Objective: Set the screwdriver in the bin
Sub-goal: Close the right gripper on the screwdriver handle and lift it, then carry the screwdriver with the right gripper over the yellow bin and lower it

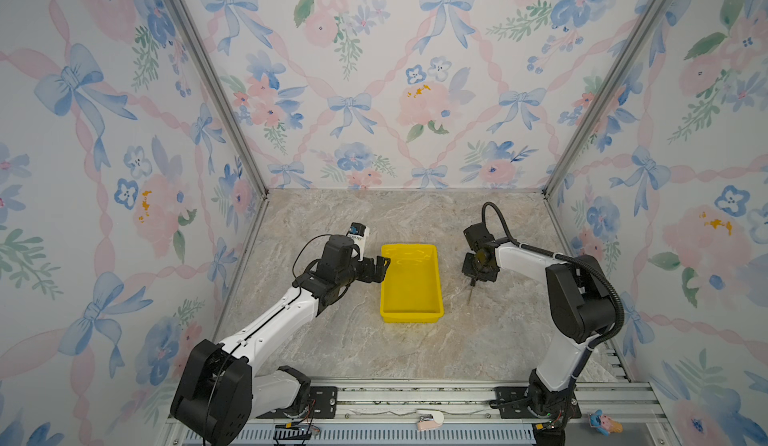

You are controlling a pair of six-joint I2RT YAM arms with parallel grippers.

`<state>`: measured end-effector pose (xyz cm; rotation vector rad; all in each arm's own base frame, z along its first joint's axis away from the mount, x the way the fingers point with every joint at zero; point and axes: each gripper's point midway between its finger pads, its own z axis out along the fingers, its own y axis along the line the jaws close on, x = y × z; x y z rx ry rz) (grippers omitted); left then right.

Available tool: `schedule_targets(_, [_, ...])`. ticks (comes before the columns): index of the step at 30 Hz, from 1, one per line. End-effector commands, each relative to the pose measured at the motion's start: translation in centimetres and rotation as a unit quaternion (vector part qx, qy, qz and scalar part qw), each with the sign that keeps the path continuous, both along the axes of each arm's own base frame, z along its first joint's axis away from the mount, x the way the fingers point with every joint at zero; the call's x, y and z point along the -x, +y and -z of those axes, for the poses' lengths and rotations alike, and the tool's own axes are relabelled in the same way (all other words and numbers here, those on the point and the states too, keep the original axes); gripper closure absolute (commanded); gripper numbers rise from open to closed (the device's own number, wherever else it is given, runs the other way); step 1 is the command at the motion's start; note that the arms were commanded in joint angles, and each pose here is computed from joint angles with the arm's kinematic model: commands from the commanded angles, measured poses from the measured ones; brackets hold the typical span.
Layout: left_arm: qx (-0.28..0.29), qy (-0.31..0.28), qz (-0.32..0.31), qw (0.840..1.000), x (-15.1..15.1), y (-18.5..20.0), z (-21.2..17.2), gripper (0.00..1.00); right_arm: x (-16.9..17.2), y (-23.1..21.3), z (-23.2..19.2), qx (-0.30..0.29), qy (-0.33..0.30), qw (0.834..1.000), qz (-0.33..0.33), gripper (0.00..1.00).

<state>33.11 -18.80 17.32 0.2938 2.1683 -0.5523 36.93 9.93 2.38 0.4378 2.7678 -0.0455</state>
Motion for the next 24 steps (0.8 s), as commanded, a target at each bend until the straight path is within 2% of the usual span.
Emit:
schedule_targets(1, [-0.012,0.023,-0.009,1.0,1.1,0.7,1.9,0.02,-0.3,0.2,-3.7,0.013,-0.033,0.999,-0.032,1.0])
schedule_targets(10, [-0.016,0.029,-0.03,0.999,1.3,1.7,2.6,0.02,-0.2,1.9,-9.4,-0.005,-0.104,0.992,-0.071,1.0])
schedule_targets(16, [-0.019,0.015,-0.043,0.999,1.0,3.2,1.8,0.02,0.0,5.3,-13.3,-0.026,-0.141,0.982,-0.125,1.0])
schedule_targets(24, [-0.022,0.008,-0.068,0.997,1.5,6.5,1.5,0.02,0.2,10.2,-16.6,-0.092,-0.172,0.971,-0.138,1.0])
